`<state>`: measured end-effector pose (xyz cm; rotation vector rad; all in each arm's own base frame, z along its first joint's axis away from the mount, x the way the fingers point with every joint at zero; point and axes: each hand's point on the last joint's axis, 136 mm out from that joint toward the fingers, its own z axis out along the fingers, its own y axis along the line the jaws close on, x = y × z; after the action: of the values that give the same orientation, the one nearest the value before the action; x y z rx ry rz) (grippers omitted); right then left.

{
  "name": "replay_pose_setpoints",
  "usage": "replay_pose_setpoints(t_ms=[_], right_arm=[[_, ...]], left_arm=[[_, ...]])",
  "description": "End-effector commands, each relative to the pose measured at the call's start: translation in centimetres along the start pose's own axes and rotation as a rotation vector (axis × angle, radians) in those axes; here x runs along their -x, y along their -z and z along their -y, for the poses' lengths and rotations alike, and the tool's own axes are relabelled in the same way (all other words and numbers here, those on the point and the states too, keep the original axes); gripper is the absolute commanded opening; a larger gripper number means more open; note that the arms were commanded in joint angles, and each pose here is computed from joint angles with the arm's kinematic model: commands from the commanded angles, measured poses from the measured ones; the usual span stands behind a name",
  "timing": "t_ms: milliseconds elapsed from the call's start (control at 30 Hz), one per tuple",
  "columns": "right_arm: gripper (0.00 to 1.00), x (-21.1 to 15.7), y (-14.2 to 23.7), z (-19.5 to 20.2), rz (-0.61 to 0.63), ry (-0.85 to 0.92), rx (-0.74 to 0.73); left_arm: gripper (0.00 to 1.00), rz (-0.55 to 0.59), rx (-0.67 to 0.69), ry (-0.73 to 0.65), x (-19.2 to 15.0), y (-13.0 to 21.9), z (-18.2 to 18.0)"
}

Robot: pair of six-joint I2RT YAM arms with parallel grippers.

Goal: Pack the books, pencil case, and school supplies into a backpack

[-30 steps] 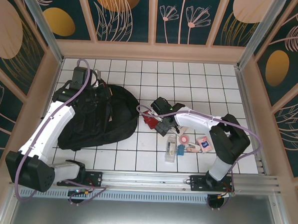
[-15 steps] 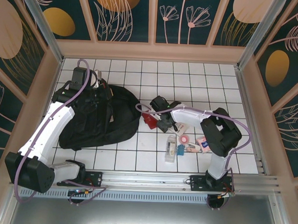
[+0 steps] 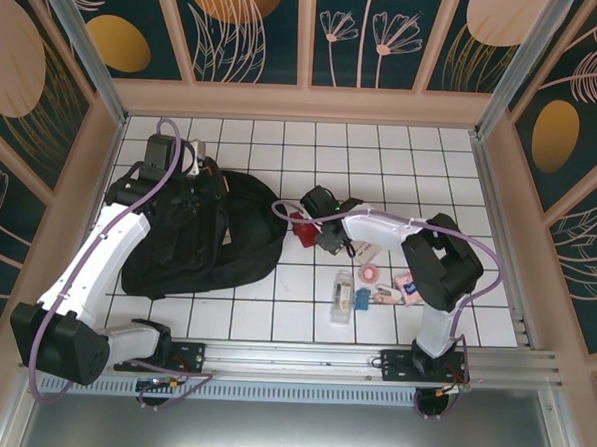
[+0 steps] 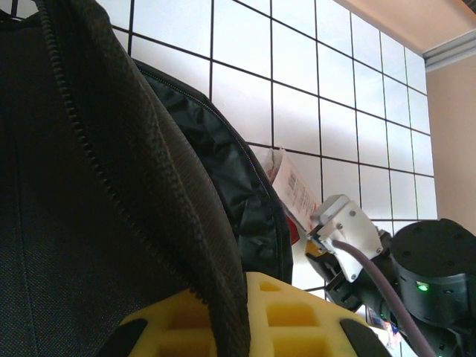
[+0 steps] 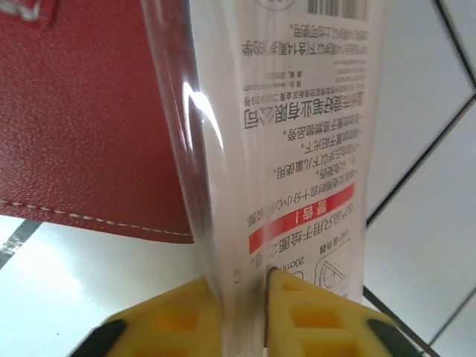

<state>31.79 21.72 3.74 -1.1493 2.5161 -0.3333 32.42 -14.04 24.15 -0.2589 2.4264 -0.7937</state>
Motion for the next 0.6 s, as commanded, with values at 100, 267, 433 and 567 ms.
replay_pose_setpoints(t_ms=[100, 267, 433, 567], right_arm=[[0.10, 1.0, 3.1, 2.5, 0.077, -0.070, -0.036], [0.02, 1.8, 5.0, 4.6, 0.150, -0.135, -0.066], [0.00, 3.0, 7.0, 6.8, 0.227, -0.229, -0.084], [0.00, 3.9, 9.7, 8.9, 0.320, -0.367, -0.056]], left_arm=[[0.00, 0.044, -0.067, -0.037, 1.2, 0.5, 1.9], [0.00, 0.056, -0.075, -0.038, 1.8, 0.8, 2.4], [0.00, 0.066, -0.087, -0.047, 2.5, 1.2, 3.1], [0.00, 0.066, -0.127, -0.081, 2.8, 1.6, 4.3]])
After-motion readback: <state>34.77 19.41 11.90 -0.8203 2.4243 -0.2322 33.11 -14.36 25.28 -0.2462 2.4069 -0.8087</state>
